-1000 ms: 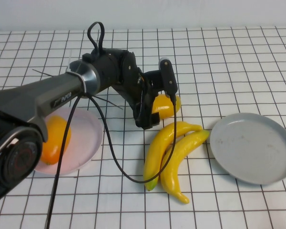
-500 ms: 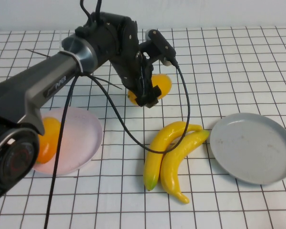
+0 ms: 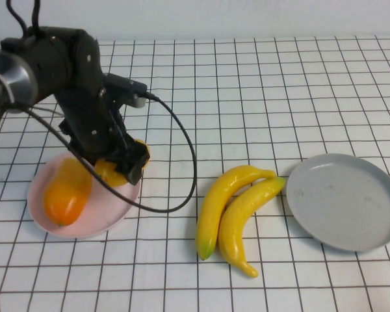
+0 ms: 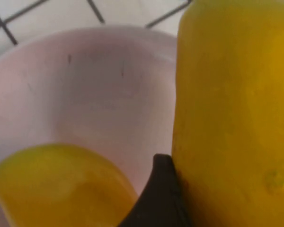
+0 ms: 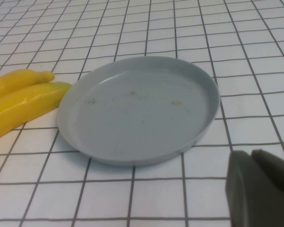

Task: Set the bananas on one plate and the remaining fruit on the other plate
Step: Put one type of fruit in the left plate

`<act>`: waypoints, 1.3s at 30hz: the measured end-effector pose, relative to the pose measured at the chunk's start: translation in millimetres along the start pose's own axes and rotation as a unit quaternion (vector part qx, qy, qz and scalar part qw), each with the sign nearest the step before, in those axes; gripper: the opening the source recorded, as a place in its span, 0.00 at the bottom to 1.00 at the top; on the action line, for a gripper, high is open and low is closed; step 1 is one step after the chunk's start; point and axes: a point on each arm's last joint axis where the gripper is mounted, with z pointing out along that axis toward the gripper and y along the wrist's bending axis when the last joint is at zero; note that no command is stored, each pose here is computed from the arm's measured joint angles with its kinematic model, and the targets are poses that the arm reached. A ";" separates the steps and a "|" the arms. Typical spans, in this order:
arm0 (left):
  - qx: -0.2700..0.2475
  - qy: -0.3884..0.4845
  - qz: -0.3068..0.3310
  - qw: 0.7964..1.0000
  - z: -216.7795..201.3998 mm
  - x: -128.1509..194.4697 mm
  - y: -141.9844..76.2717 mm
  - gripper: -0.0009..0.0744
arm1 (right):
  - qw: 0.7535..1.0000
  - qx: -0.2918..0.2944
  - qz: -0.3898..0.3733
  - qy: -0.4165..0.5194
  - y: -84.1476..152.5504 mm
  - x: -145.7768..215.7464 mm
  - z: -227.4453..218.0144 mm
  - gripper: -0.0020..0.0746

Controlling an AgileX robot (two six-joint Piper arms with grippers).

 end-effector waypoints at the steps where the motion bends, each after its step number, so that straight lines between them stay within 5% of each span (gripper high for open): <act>1: -0.004 -0.006 -0.009 1.000 -0.8 8.8 -1.5 0.72 | 1.000 0.000 0.000 0.000 0.0 0.0 0.0 0.01; 13: -0.024 -0.033 -0.059 0.997 14.5 48.4 -6.4 0.73 | 1.000 0.000 0.000 0.000 0.0 0.0 0.0 0.01; 18: -0.027 -0.044 -0.062 0.997 14.1 47.0 -2.7 0.89 | 1.000 0.000 0.000 0.000 0.0 0.0 0.0 0.01; 24: -0.029 -0.054 -0.064 0.996 10.2 47.0 -1.5 0.90 | 1.000 0.000 0.000 0.000 0.0 0.0 0.0 0.01; 32: -0.068 -0.145 -0.035 0.987 -55.9 59.5 -5.1 0.90 | 1.000 0.000 0.000 0.000 0.0 0.0 0.0 0.01; 36: -0.078 -0.225 -0.038 0.971 -96.0 90.0 -14.9 0.82 | 1.000 0.000 0.000 0.000 0.0 0.0 0.0 0.01; 39: -0.062 -0.282 -0.050 0.956 -111.1 118.4 -26.5 0.65 | 1.000 0.000 0.000 0.000 0.0 0.0 0.0 0.01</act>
